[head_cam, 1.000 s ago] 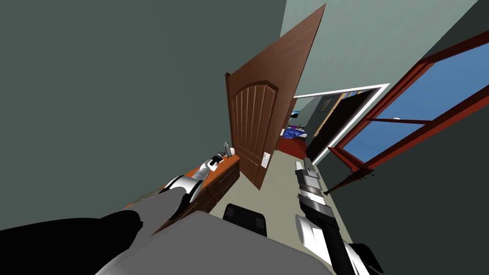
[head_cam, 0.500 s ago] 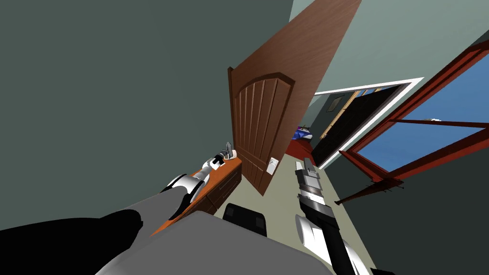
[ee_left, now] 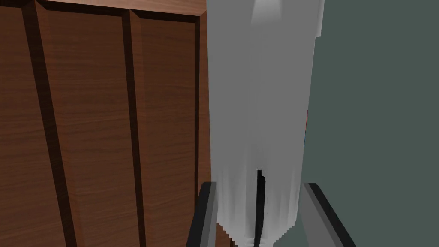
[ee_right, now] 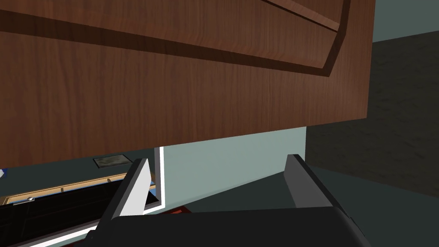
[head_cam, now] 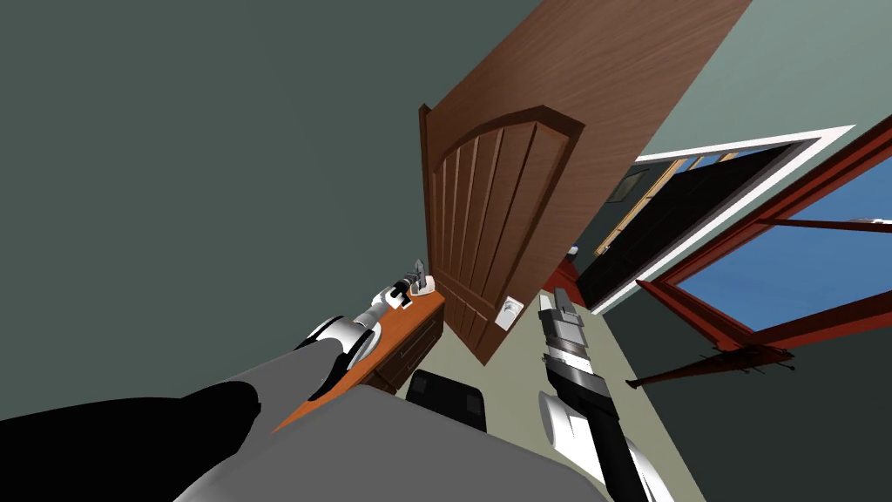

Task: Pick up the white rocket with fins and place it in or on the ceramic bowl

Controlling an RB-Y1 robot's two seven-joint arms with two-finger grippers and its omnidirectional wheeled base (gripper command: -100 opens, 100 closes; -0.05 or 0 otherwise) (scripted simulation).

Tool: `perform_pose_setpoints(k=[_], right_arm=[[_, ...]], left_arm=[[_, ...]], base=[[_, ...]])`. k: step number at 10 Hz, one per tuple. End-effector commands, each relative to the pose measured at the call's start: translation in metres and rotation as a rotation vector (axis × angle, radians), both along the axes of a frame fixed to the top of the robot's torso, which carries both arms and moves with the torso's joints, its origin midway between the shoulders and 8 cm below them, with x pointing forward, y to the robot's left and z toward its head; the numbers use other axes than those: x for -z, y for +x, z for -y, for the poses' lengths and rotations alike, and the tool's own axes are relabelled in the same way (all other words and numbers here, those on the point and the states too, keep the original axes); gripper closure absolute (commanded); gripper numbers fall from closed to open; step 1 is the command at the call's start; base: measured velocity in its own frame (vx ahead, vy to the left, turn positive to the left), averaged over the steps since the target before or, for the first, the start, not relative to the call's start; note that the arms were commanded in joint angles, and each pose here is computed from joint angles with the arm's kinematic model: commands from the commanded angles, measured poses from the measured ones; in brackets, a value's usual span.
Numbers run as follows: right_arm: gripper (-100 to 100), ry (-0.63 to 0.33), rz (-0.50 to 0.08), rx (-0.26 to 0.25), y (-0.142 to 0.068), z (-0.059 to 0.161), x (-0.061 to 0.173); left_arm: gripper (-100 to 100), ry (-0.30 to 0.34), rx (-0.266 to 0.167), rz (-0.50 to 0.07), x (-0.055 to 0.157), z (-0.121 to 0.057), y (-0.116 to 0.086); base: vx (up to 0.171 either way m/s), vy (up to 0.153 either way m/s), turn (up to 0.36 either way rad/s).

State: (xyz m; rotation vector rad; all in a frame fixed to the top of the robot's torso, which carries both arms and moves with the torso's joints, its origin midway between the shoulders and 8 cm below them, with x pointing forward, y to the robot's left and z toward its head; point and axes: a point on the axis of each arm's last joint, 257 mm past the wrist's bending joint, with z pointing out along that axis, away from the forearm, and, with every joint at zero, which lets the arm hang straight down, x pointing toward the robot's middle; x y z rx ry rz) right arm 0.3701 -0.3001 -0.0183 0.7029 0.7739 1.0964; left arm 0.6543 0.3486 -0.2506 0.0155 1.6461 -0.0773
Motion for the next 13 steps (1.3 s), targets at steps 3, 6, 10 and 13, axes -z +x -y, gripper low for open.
perform_pose_setpoints(k=[3, 6, 10, 13], right_arm=[[0, 0.0, 0.0, 0.0, 0.0, 0.0, 0.0], [0, 0.0, 0.0, 0.0, 0.0, 0.0, 0.0], [0, 0.0, 0.0, 0.0, 0.0, 0.0, 0.0], [0, 0.0, 0.0, 0.0, 0.0, 0.0, 0.0]], left_arm=[[-100, 0.0, 0.0, 0.0, 0.0, 0.0, 0.0], [-100, -0.005, -0.013, -0.016, -0.005, -0.003, 0.007], [-100, -0.014, -0.044, -0.046, -0.015, -0.009, 0.021], [0, -0.013, -0.04, -0.043, -0.014, -0.008, 0.02]], base=[[0.002, 0.001, 0.0], [-0.006, 0.01, -0.04], [-0.033, 0.051, -0.084], [-0.005, 0.006, -0.005]])
